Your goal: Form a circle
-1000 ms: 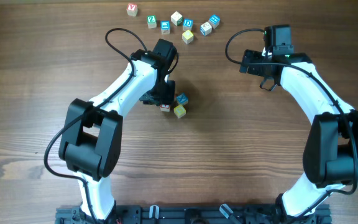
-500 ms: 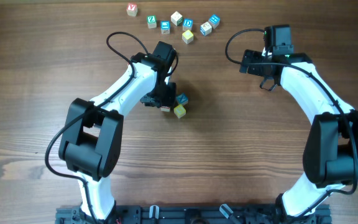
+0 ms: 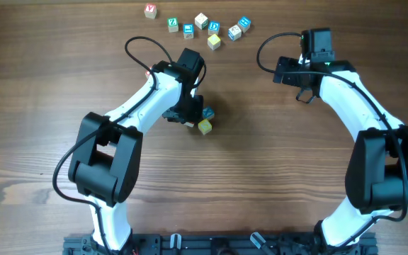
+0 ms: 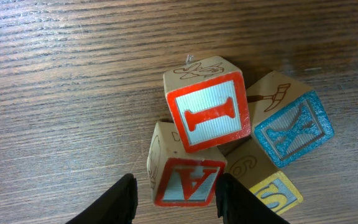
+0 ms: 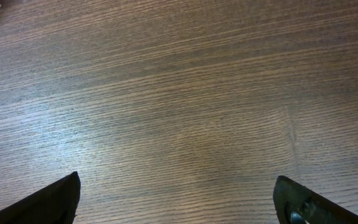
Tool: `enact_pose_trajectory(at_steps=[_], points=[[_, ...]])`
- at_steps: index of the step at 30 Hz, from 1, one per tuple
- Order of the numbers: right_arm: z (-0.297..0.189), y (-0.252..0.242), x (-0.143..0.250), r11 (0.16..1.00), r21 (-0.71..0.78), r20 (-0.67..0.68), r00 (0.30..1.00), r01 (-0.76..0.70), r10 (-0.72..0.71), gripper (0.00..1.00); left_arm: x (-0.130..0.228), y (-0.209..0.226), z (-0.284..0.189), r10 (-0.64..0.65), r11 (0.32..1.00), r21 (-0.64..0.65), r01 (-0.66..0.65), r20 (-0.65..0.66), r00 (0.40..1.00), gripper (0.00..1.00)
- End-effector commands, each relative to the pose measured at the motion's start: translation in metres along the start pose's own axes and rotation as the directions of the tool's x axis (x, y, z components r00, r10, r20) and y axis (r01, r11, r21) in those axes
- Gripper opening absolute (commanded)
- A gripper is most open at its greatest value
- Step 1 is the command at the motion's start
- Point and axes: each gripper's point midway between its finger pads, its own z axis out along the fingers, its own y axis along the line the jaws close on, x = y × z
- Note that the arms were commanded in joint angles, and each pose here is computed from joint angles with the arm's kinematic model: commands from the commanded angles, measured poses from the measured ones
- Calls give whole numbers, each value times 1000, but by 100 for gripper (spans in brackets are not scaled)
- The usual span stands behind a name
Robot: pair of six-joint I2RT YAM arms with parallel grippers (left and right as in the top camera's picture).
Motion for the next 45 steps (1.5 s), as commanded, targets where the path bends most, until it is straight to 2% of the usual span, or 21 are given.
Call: enact_pose_trajectory(at_steps=[1,19,31,35,41,45], points=[[-11,1,-12,1000,-1,38,999,-7,7,100,5,-2,-3,23,1000,10,-23,-3,1000,47],[-11,1,-12,1000,-1,38,999,-7,7,100,1,0,-7,23,1000,1,-23,14,1000,52],[-11,1,-12,1000,-1,38,999,-7,7,100,1,0,-7,23,1000,1,-23,16,1000,46],[-11,1,-12,1000,-1,38,999,-7,7,100,1,0,-7,23,1000,-2,-23,16,1000,52],[-11,1,-12,1000,-1,38,999,-7,7,100,0,0,-6,24,1000,-1,-24,21,999,45],[-11,1,-12,1000,-1,38,999,-7,7,100,1,0,-6,25,1000,-1,-25,19,1000,46]])
